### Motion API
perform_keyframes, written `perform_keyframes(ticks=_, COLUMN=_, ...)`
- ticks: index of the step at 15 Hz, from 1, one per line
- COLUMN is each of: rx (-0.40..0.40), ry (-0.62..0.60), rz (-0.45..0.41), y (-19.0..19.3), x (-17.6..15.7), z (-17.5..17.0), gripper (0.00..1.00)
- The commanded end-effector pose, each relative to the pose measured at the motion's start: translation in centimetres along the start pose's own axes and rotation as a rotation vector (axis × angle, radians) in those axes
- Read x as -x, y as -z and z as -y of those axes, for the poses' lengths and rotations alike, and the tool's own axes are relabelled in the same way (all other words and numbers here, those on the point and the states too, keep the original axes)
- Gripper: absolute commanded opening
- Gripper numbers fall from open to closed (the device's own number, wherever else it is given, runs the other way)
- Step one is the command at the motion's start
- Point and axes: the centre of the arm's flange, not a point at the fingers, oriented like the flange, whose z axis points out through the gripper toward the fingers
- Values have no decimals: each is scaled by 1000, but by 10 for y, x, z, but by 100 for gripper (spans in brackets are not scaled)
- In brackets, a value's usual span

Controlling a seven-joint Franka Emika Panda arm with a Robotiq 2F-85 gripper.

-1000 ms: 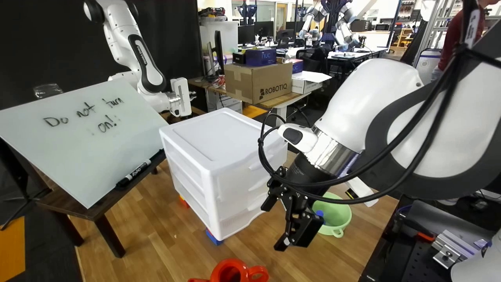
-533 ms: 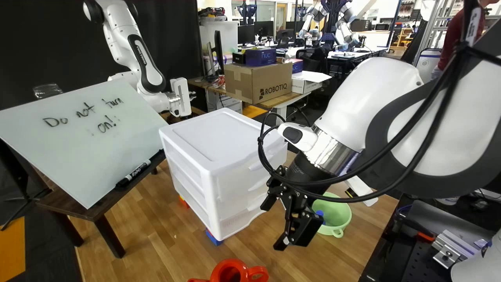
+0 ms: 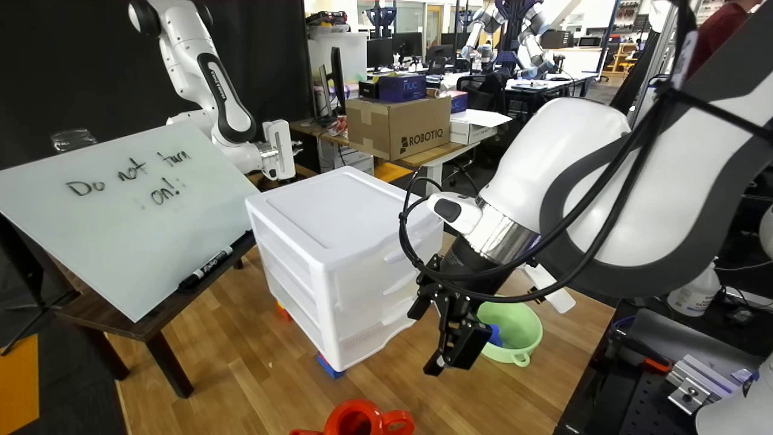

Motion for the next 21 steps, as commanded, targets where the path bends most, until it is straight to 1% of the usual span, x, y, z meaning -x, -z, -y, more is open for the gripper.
perform_keyframes(ticks=1, rx=-60, ry=-6, rz=36, y=-25, x=0, z=-2, gripper=100)
perform_keyframes(ticks=6, rx=-170, ry=2, rz=108, y=-53, x=-1, z=12, gripper=100)
perform_keyframes(ticks=10, rx=-221, ry=12, rz=142, y=-72, x=-13, z=1, gripper=100)
perform_keyframes(ticks=13, rx=-236, ry=25, rz=154, y=-77, x=-21, z=-2, gripper=100)
perform_keyframes(ticks=14, rx=-225, ry=9, rz=145, y=-49, x=-15, z=6, gripper=100)
perform_keyframes(ticks=17, rx=-218, ry=20, rz=164, y=-58, x=-18, z=5, gripper=100)
perform_keyframes(ticks=21, rx=-219, ry=21, rz=166, y=-58, x=-18, z=5, gripper=100)
